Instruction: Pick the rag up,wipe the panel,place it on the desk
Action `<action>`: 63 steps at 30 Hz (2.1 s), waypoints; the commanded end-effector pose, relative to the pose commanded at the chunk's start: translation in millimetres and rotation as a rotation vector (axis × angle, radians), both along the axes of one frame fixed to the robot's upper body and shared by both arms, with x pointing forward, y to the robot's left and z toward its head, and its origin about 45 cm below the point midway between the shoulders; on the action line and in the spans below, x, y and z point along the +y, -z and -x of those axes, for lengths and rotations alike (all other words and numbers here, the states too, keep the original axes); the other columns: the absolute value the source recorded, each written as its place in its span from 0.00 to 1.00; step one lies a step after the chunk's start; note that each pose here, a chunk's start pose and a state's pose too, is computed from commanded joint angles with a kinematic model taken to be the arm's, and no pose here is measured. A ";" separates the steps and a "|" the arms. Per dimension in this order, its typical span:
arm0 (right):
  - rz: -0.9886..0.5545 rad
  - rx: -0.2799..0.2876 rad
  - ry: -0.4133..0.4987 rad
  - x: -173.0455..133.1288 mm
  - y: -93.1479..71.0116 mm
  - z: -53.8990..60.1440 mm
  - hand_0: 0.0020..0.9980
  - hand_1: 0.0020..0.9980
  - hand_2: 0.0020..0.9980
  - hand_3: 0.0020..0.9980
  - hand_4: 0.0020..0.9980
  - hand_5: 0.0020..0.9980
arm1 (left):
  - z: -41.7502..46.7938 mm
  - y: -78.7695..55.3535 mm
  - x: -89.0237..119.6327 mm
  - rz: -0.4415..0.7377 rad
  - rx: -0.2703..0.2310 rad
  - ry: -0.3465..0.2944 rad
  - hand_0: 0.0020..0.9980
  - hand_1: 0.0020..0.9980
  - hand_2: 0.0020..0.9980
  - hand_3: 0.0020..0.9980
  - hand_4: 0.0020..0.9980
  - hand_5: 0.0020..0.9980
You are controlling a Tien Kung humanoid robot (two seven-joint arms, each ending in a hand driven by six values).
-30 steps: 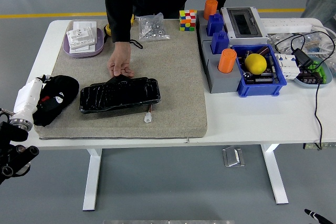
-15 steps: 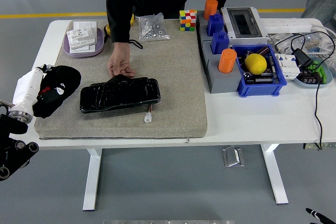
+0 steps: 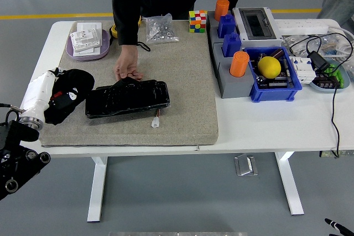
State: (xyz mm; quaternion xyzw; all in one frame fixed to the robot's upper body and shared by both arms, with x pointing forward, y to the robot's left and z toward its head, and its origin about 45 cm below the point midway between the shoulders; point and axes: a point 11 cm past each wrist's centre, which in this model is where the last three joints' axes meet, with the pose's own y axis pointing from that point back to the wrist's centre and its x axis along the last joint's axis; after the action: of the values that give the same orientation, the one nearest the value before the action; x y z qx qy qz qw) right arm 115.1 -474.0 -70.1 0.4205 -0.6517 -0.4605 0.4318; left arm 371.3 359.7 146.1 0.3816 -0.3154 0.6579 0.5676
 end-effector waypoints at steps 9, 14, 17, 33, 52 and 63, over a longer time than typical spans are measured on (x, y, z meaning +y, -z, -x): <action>0.001 -0.003 -0.001 -0.7 -0.4 -0.4 0.78 0.64 0.72 0.63 1.00 0.55 | -1.8 -1.1 -19.1 -0.006 0.001 0.044 0.19 0.05 0.63 0.67 0.42 0.00; -0.002 0.000 -0.001 0.0 0.4 1.4 0.78 0.64 0.72 0.63 1.00 0.56 | -4.3 -5.2 -19.0 -0.031 -0.007 0.048 0.19 0.05 0.63 0.67 0.42 0.00; -0.001 0.001 -0.002 -0.5 0.3 1.9 0.78 0.64 0.72 0.63 1.00 0.56 | -4.3 -6.1 -13.1 -0.044 -0.006 0.034 0.19 0.05 0.63 0.67 0.42 0.00; -0.007 0.007 -0.006 1.9 2.2 5.0 0.78 0.64 0.72 0.64 1.00 0.55 | -3.9 -25.6 -7.8 -0.085 -0.060 0.016 0.19 0.05 0.64 0.69 0.42 0.00; -0.005 0.003 0.006 0.7 2.3 6.6 0.78 0.64 0.72 0.64 1.00 0.56 | 0.5 -19.1 -41.1 -0.081 -0.041 0.077 0.18 0.05 0.64 0.69 0.42 0.00; -0.001 -0.003 0.010 -1.5 1.0 5.1 0.78 0.64 0.72 0.64 1.00 0.57 | 2.1 -9.3 -66.1 -0.063 -0.018 0.129 0.18 0.05 0.64 0.70 0.42 0.00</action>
State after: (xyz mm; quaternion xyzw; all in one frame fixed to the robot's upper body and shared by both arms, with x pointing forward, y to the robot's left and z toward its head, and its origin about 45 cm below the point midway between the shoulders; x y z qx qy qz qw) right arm 110.0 -475.5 -71.1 0.4180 -0.6541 -0.4626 0.4283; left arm 369.2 293.6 155.5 0.3723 -0.3648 0.6130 0.5938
